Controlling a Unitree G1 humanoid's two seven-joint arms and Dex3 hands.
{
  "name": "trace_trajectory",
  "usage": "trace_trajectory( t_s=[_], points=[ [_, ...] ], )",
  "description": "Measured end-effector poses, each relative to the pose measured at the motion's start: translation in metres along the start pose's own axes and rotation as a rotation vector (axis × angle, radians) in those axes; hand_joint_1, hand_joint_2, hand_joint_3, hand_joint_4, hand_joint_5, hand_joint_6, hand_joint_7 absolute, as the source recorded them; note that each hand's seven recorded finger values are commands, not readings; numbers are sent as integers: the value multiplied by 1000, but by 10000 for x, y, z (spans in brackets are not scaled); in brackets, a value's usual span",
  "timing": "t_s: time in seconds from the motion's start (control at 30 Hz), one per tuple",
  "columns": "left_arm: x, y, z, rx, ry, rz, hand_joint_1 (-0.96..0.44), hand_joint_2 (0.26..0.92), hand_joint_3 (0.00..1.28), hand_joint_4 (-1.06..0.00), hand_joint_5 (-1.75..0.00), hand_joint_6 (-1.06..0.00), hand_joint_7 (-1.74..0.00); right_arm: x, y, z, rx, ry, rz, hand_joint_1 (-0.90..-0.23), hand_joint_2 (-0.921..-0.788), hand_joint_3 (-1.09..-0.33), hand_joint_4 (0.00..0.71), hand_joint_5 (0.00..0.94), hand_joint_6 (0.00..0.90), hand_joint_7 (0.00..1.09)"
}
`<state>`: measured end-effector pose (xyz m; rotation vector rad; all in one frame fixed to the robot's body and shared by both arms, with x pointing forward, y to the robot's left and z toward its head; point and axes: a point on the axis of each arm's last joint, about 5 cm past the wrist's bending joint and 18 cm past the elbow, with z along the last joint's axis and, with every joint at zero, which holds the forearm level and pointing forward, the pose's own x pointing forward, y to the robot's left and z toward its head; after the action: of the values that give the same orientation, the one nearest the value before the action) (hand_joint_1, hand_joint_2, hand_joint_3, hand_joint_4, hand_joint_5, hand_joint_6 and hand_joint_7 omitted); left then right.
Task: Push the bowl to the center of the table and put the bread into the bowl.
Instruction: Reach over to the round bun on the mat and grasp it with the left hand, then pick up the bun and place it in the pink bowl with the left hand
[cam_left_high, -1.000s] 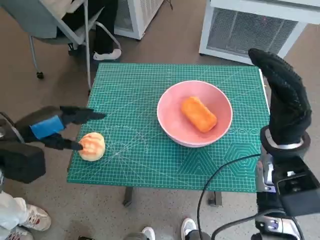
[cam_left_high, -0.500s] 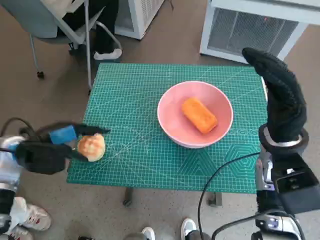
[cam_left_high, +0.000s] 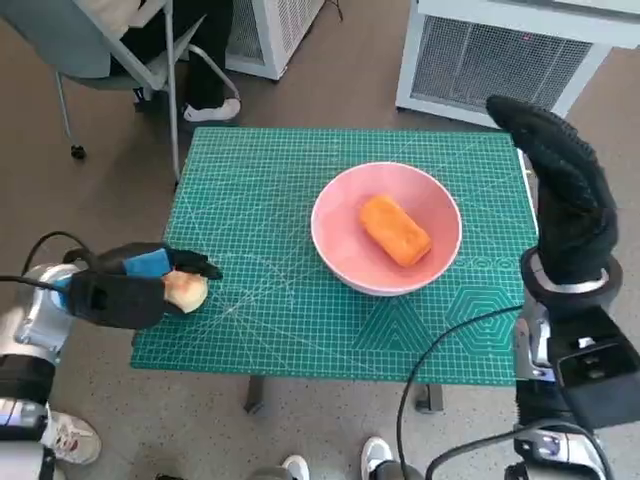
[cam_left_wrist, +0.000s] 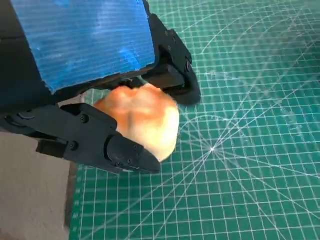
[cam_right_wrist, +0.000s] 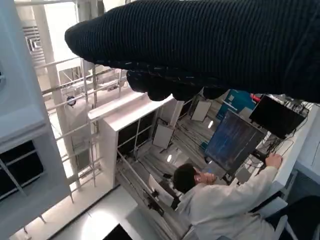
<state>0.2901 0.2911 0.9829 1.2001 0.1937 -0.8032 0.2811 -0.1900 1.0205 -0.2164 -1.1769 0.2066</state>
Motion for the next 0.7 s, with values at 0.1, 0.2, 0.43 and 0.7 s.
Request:
trace_trajectory(
  t_s=[0.1, 0.2, 0.43, 0.7],
  points=[
    [-25, 52, 39, -4, -46, 23, 2, 920, 63, -669, -1169, -654, -1143, 0, -7, 0, -2, 1, 3, -564, -921, -775, 270, 1, -1, 567],
    [-82, 173, 114, -11, -121, 97, 1, 920, 78, -628, -1222, -660, -1137, 0, -12, 1, -4, 1, 3, -558, -921, -776, 269, 1, -1, 567],
    [-239, 668, 496, 44, -347, 362, 2, 914, 67, -641, -1240, -699, -1071, 29, -9, 0, -3, -7, 5, -559, -921, -775, 269, 0, 0, 567],
    [-201, 1084, 1117, 155, -592, 600, 1, 917, 47, -677, -1175, -695, -1103, 78, 7, -9, 4, -17, 12, -564, -921, -769, 269, 0, 0, 567]
  ],
)
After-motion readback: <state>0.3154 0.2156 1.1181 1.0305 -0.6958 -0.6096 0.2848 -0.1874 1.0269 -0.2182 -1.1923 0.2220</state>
